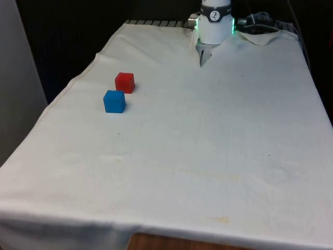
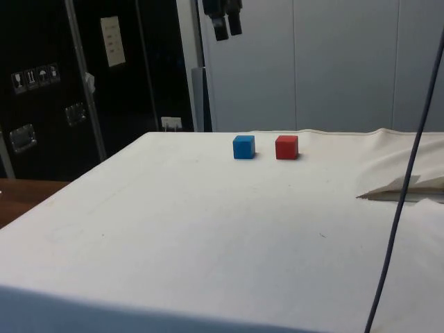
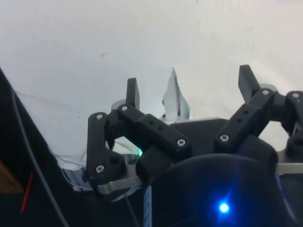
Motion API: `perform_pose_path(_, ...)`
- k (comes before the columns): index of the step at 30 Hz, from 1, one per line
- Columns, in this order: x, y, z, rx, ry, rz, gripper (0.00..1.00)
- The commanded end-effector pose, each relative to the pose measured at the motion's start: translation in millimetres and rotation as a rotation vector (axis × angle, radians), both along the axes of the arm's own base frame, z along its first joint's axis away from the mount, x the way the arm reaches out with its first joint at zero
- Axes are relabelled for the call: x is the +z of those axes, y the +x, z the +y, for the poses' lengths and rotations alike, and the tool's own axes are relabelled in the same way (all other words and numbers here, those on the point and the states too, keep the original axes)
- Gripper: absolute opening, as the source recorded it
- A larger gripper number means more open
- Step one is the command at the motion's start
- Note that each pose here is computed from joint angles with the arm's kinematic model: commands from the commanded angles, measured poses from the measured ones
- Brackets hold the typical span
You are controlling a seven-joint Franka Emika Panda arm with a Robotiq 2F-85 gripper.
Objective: Stack the two cubes.
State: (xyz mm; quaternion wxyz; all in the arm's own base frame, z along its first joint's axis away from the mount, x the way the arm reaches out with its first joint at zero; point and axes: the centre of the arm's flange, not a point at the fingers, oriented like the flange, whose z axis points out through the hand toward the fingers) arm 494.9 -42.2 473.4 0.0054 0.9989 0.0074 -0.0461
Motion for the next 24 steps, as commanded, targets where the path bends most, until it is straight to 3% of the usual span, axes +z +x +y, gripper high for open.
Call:
perform_pose_path(1, -1, -2.6, -4.1, 0.002, -0.007, -0.008, 1.0)
perform_pose_path(3, -4, -5.4, -7.5, -0.001, -0.005, 0.008, 1.0)
perform_pose_path(4, -5, -7.3, -10.5, 0.002, -0.013, 0.0, 1.0)
perform_pose_path(10, -15, -14.5, -24.5, 0.002, -0.028, 0.02, 1.0)
perform_pose_path(11, -13, -12.1, -20.6, -0.001, -0.02, 0.024, 1.0)
perform_pose_path(12, -19, -16.9, -29.1, 0.004, -0.031, 0.028, 1.0)
perform_pose_path(21, -38, -26.4, -50.9, 0.006, -0.023, 0.067, 1.0)
perform_pose_path(24, -44, -32.5, -62.0, 0.009, -0.028, 0.06, 1.0)
